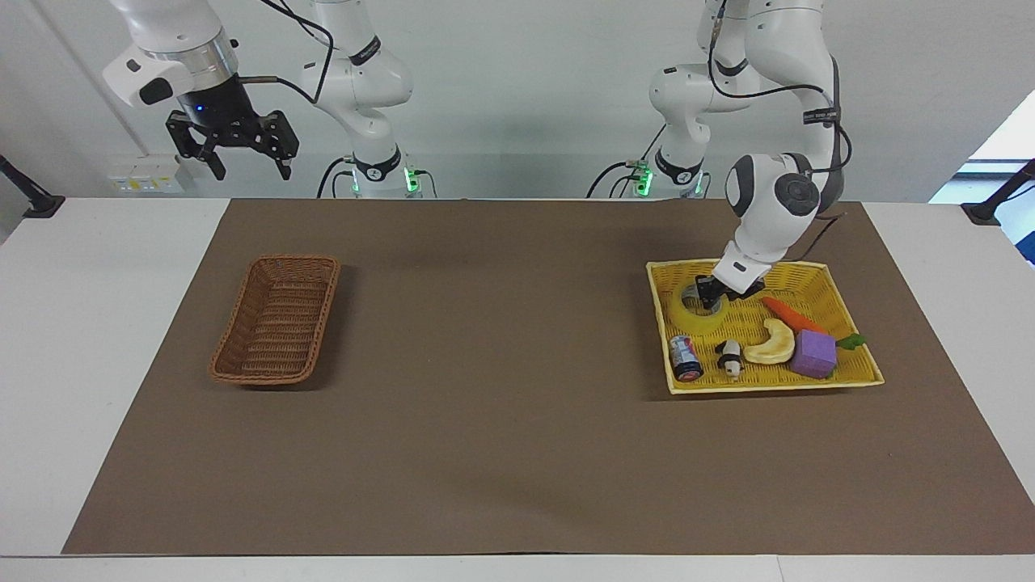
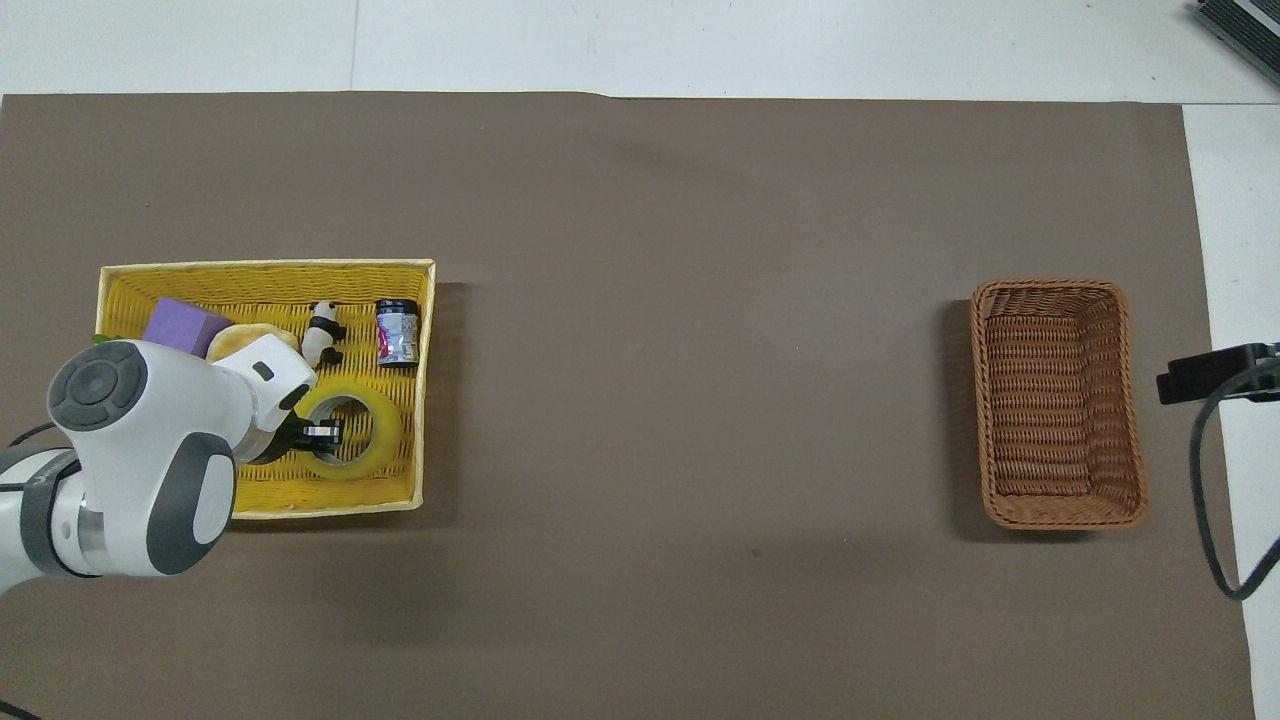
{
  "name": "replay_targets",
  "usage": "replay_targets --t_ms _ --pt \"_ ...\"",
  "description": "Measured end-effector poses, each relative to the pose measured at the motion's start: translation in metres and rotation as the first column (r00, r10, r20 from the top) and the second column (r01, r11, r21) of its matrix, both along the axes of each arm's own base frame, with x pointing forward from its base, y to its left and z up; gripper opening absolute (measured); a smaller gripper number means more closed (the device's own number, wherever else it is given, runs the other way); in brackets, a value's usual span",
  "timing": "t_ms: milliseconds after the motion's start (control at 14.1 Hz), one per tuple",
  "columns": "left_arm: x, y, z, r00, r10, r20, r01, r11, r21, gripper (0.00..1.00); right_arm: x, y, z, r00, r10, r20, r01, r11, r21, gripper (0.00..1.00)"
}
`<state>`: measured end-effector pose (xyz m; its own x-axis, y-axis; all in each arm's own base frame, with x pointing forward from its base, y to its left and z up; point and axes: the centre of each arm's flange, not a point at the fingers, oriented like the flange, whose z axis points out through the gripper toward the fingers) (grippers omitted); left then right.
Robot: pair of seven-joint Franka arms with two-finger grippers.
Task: Move tape to another basket
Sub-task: 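Grasp the yellow tape roll with the left gripper and lift it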
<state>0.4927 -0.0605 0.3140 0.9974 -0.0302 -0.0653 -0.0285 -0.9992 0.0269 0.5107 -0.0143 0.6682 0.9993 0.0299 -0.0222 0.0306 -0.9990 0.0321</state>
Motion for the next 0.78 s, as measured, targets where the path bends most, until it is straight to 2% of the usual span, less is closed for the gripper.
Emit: replay_targets --t_ms 213,426,639,781 --pt "0.014 -0.003 0.017 0.999 0.043 0.007 -0.043 0.998 -0.048 0.22 0.006 0.012 0.000 0.999 0.018 0.040 -0.019 0.999 0.039 1.00" --pt "0.043 -0.010 0.065 0.998 0.063 0.001 -0.063 0.993 -0.100 0.22 0.019 0.039 -0.015 0.997 0.037 0.064 -0.041 0.997 0.059 1.00" --pt "0.071 -0.025 0.105 0.994 0.103 -0.024 -0.106 0.969 -0.222 0.22 0.030 0.074 -0.031 0.997 0.003 0.074 -0.010 0.995 0.097 1.00" --pt "0.079 -0.042 0.115 0.992 0.116 -0.044 -0.124 0.945 -0.303 0.22 0.038 0.097 -0.042 0.997 -0.026 0.075 0.015 0.990 0.142 1.00"
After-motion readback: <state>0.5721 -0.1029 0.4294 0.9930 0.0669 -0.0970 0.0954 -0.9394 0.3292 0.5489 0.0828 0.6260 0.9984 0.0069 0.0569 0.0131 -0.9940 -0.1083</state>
